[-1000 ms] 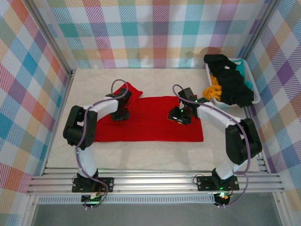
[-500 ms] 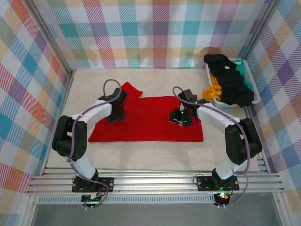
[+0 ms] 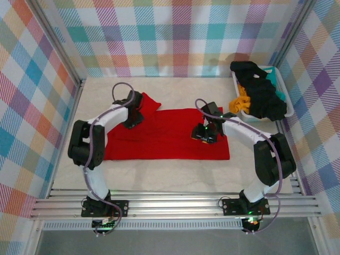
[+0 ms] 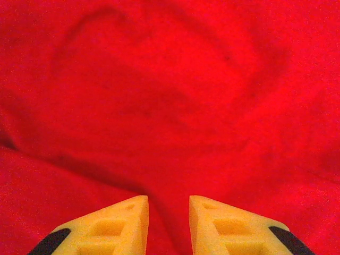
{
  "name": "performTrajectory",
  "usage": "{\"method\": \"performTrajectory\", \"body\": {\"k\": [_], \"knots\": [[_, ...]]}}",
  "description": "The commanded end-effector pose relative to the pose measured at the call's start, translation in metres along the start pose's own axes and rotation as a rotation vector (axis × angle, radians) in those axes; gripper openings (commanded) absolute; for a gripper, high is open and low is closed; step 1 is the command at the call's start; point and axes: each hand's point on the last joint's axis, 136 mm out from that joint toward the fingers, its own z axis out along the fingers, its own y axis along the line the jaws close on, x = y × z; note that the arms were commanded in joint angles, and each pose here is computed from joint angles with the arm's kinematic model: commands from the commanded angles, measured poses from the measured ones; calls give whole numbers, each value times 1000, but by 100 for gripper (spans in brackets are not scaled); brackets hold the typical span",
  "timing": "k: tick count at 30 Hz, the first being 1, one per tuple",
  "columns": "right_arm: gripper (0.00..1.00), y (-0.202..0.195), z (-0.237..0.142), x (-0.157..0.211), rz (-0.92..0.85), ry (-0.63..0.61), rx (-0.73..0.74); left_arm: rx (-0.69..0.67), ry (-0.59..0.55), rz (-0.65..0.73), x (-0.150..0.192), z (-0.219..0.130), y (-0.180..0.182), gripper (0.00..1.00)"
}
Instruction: Fold and stack the t-shirts
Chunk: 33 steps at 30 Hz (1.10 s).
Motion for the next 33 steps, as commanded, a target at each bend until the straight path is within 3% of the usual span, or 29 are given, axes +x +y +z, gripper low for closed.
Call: {"method": "performTrajectory", "body": {"k": [1, 7, 14, 19, 25, 33], "knots": [[48, 1, -8, -3, -8, -22, -3, -38, 47, -29, 16, 9, 0, 28], [48, 0, -5, -3, -2, -18, -5, -83, 72, -45, 33, 15, 17, 34], [48, 1, -5, -4, 2, -17, -10, -87, 75, -35, 39, 24, 16, 34], [48, -1, -4, -2, 1, -13, -4, -77, 49, -38, 38, 17, 16, 26], [48, -1, -1, -2, 5, -9, -8, -61, 7, -40, 34, 1, 17, 6], [48, 1, -2, -2, 5, -7, -16, -52, -51, -60, 28, -16, 22, 0]]}}
